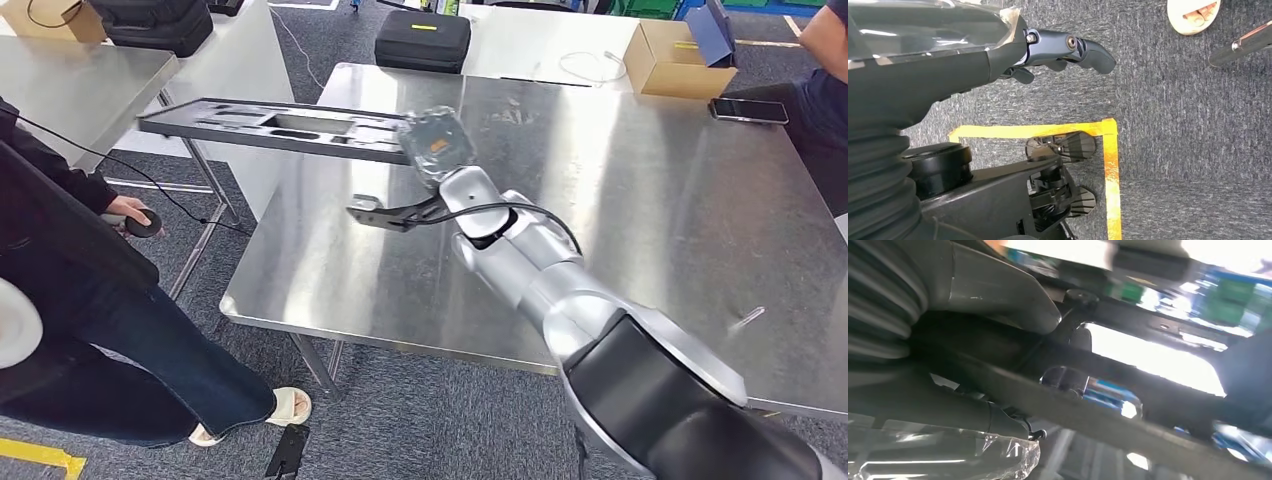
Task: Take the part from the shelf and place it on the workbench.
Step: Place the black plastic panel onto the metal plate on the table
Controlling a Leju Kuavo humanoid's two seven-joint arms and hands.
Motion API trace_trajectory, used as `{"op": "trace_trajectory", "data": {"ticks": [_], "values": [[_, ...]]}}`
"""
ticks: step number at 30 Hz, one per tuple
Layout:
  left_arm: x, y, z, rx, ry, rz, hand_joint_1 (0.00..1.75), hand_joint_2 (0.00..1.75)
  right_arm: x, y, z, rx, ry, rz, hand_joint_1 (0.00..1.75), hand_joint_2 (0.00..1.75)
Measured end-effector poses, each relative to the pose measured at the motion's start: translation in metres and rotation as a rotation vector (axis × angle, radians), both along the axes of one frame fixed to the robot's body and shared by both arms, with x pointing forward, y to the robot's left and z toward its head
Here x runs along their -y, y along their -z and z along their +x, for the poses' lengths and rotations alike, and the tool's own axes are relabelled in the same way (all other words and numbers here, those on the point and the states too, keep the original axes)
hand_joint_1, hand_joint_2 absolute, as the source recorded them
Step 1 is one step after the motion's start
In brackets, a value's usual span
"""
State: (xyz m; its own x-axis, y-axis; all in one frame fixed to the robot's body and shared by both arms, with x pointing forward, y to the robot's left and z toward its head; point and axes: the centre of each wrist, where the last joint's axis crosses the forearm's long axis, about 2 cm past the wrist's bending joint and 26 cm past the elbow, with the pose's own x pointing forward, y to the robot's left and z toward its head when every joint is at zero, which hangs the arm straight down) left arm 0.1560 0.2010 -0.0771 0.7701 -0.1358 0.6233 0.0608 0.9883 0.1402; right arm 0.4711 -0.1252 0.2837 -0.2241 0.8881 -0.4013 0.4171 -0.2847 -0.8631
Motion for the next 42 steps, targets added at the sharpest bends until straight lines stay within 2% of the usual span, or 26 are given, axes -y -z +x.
{"op": "trace_trajectory", "data": {"ticks": [6, 18, 25, 37, 41, 42], "values": [[-0.001, 0.000, 0.000, 0.010, 0.003, 0.001, 0.00, 1.75, 0.066, 0.028, 0.010, -0.045, 0.199, -0.042, 1.75, 1.75], [-0.002, 0.002, -0.003, 0.011, 0.007, 0.003, 0.00, 1.75, 0.141, 0.040, 0.016, -0.067, 0.383, 0.011, 1.75, 1.75], [-0.002, 0.002, -0.004, 0.015, 0.014, 0.000, 0.00, 1.75, 0.155, 0.043, 0.015, -0.072, 0.409, 0.027, 1.75, 1.75], [-0.001, 0.001, -0.001, 0.032, 0.039, -0.004, 0.00, 1.75, 0.160, 0.050, 0.012, -0.046, 0.327, 0.048, 1.75, 1.75], [-0.001, 0.000, -0.001, 0.034, 0.042, 0.014, 0.00, 1.75, 0.158, 0.052, 0.011, -0.051, 0.325, 0.055, 0.00, 0.00], [-0.001, 0.000, -0.001, 0.034, 0.040, 0.015, 0.00, 1.75, 0.158, 0.053, 0.011, -0.050, 0.325, 0.059, 0.00, 0.00]]}}
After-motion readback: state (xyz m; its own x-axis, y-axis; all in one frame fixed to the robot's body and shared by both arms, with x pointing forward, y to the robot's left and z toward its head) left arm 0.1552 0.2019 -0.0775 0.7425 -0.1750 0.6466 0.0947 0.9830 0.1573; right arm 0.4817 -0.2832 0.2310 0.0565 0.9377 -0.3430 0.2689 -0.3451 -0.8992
